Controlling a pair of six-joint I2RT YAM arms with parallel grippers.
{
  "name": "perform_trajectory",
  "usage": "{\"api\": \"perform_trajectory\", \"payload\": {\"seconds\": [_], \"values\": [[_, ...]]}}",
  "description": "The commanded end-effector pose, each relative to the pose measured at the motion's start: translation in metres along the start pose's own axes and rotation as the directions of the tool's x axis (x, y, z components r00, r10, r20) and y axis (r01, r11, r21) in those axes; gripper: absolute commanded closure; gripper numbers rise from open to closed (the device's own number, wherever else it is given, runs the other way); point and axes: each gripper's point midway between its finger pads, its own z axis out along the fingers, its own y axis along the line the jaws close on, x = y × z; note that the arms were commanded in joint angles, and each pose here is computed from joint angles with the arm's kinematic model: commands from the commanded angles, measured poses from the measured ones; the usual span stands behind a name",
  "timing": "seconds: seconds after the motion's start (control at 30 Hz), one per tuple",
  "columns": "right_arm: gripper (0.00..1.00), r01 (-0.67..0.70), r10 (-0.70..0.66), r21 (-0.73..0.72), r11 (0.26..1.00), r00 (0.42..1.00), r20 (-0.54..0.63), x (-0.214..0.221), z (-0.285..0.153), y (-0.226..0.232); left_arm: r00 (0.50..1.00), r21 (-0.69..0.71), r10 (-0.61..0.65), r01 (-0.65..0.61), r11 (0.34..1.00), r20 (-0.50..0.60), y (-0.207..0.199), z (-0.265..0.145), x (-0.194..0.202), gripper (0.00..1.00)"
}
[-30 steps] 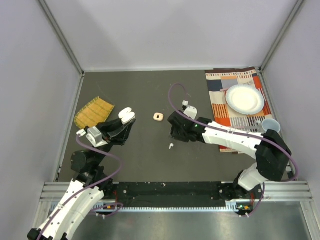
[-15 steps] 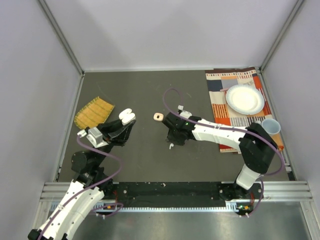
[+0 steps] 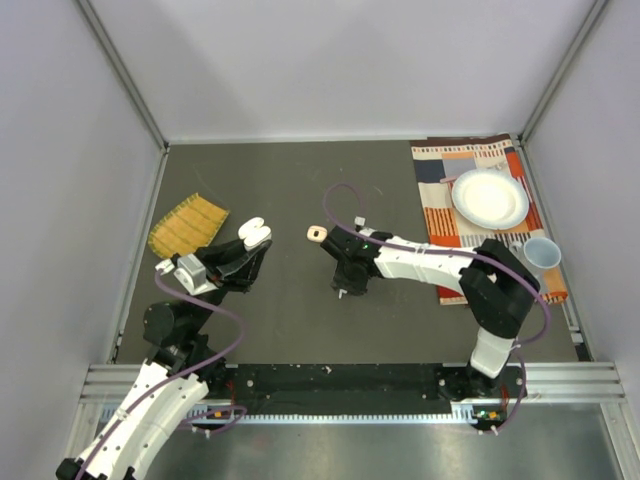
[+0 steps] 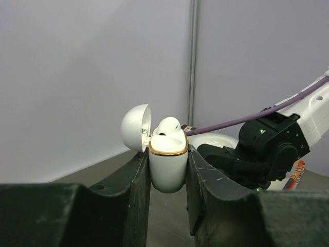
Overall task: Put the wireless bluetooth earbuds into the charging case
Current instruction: Pick up the left earbud from the center of the board.
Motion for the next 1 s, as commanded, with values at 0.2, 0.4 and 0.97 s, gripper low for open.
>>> {"api": "perform_trajectory", "payload": {"seconds": [0.2, 0.4, 0.97], "values": [[0.64, -0.055, 0.055, 0.003, 0.998, 0.998, 0.018, -0.014, 0.003, 0.008, 0.999, -0.013, 0.012, -0.011, 1.0, 0.031, 0.002, 0.001, -0.008, 1.0], [0.64, -0.064, 0.064, 0.013, 0.998, 0.997, 0.046, -0.023, 0.006, 0.007, 1.0, -0.013, 0.009, -0.009, 1.0, 0.026, 0.003, 0.001, -0.007, 1.0], [0.65, -0.061, 0.06, 0.024, 0.998, 0.998, 0.029, -0.021, 0.014, 0.009, 1.0, -0.011, -0.003, 0.003, 1.0, 0.023, 0.002, 0.003, -0.008, 1.0]]}}
